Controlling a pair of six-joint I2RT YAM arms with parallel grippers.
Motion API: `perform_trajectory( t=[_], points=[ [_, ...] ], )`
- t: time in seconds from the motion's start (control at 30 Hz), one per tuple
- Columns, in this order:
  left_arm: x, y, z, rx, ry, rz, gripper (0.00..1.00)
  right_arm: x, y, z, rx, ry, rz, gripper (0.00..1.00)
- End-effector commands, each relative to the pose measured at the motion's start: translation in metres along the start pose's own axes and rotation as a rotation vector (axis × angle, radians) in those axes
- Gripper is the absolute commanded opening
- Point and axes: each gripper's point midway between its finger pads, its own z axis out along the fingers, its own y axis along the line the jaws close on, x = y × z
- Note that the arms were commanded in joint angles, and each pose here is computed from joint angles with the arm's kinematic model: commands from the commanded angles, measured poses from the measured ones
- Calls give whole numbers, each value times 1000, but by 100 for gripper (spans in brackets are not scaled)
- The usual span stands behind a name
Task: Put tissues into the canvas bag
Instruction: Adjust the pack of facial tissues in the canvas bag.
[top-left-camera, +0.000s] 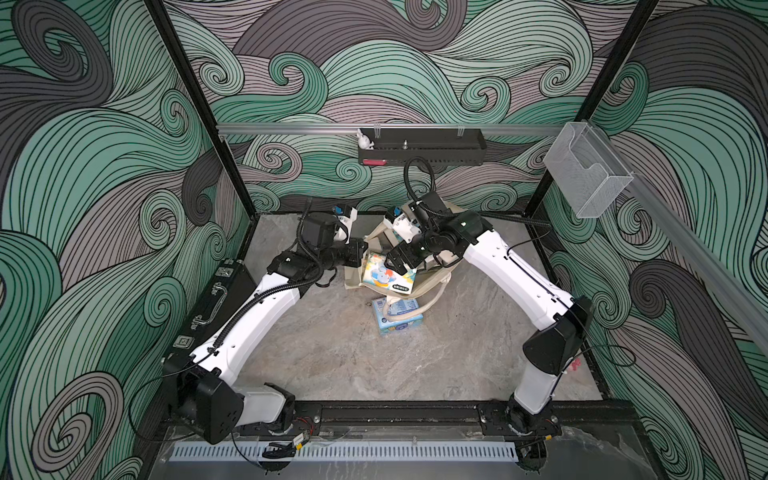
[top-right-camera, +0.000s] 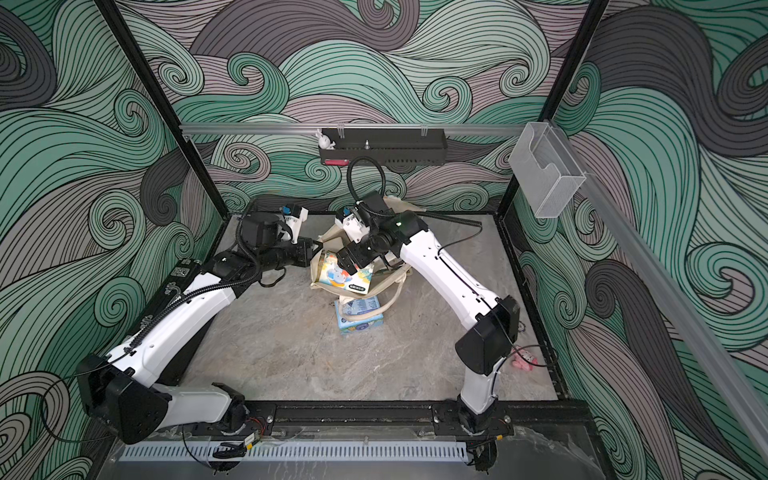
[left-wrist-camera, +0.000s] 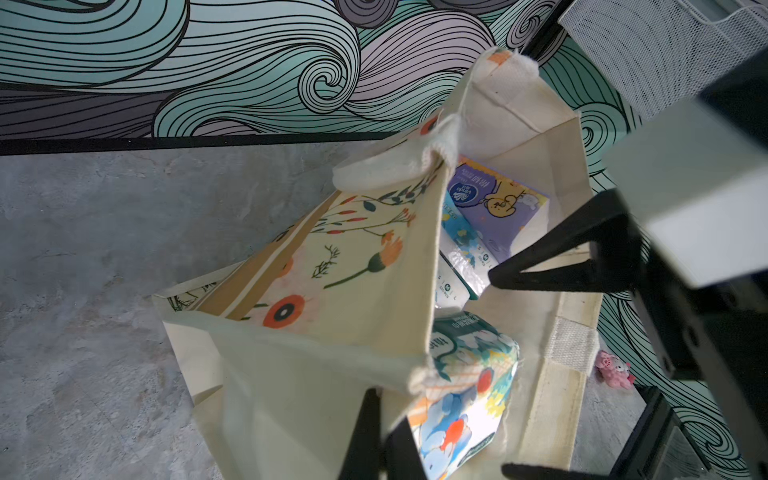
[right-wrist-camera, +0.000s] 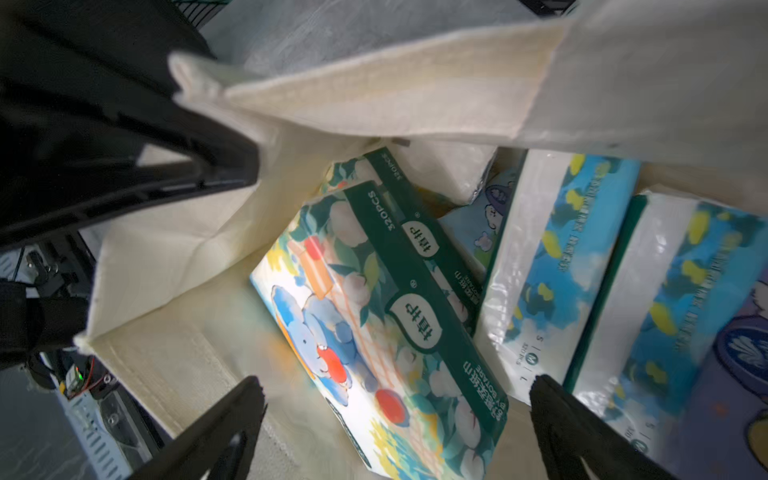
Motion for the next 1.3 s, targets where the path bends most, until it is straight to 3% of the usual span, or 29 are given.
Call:
perform_trajectory(
  t=[0.0, 0.2, 0.4, 0.53, 0.63, 0.77, 0.87, 1.03, 1.27],
  points=[
    [-13, -18, -12, 64, -38, 25, 0, 4, -10, 9, -88, 10, -32, 100],
    [-15, -20, -14, 70, -45, 31, 0, 12, 4, 27, -325, 38, -2, 100],
    [-16, -20, -17, 62, -51, 37, 0, 30, 19, 43, -404, 110, 6, 97],
    [-16, -19, -17, 61, -51, 39, 0, 31, 33, 34, -423, 102, -19, 88],
    [-16, -19, -17, 59, -52, 40, 0, 36, 37, 24, -385, 104, -44, 72],
    [-17, -18, -18, 54, -54, 41, 0, 46, 29, 14, -247, 116, -101, 58],
    [-18, -18, -19, 54, -55, 36, 0, 53, 8, 11, -54, 117, -168, 43],
    [-19, -18, -21, 53, -57, 44, 0, 35, -43, -16, 360, -4, -225, 41],
    [-16, -16, -17, 47, -45, 51, 0, 12, -69, -83, 630, -180, -197, 34]
  ],
)
